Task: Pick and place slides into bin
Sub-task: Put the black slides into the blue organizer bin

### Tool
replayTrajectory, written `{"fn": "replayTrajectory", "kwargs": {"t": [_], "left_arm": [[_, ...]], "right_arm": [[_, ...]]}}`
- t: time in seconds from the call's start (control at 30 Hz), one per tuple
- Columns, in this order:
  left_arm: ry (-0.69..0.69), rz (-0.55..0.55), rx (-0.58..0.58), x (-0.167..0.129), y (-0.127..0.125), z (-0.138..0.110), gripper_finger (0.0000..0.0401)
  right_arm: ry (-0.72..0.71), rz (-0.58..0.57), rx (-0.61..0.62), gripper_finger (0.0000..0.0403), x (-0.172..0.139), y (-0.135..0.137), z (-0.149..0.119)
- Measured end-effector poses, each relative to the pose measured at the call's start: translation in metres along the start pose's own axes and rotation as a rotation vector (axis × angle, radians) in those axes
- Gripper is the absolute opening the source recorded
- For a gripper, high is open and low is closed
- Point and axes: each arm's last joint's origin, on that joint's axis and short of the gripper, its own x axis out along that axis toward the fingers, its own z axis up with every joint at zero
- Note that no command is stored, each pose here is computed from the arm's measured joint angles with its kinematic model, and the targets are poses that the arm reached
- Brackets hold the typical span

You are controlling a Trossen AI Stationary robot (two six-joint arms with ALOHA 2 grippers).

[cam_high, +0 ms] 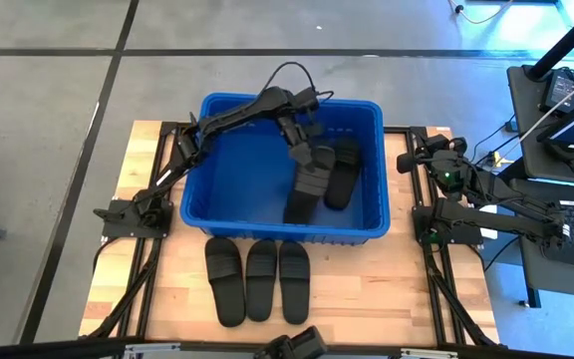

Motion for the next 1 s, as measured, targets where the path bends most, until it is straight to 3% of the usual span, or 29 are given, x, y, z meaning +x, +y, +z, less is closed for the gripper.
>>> {"fn": "replayTrajectory", "kwargs": {"t": [0.33, 0.77, 1.0], "left_arm": [[0.063, 0.039, 0.030, 0.019, -0.002, -0.005, 0.0005], [0.091, -0.042, -0.088, 0.049, 0.038, -0.028, 0.0005], [0.110, 0.093, -0.102, 0.048, 0.046, -0.030, 0.0060]], "right_arm": [[0.000, 0.000, 0.000, 0.0021, 0.000, 0.000, 0.000], [0.002, 0.000, 0.001, 0.0021, 0.000, 0.000, 0.000], [0.002, 0.000, 0.000, 0.0021, 0.000, 0.000, 0.000]]}}
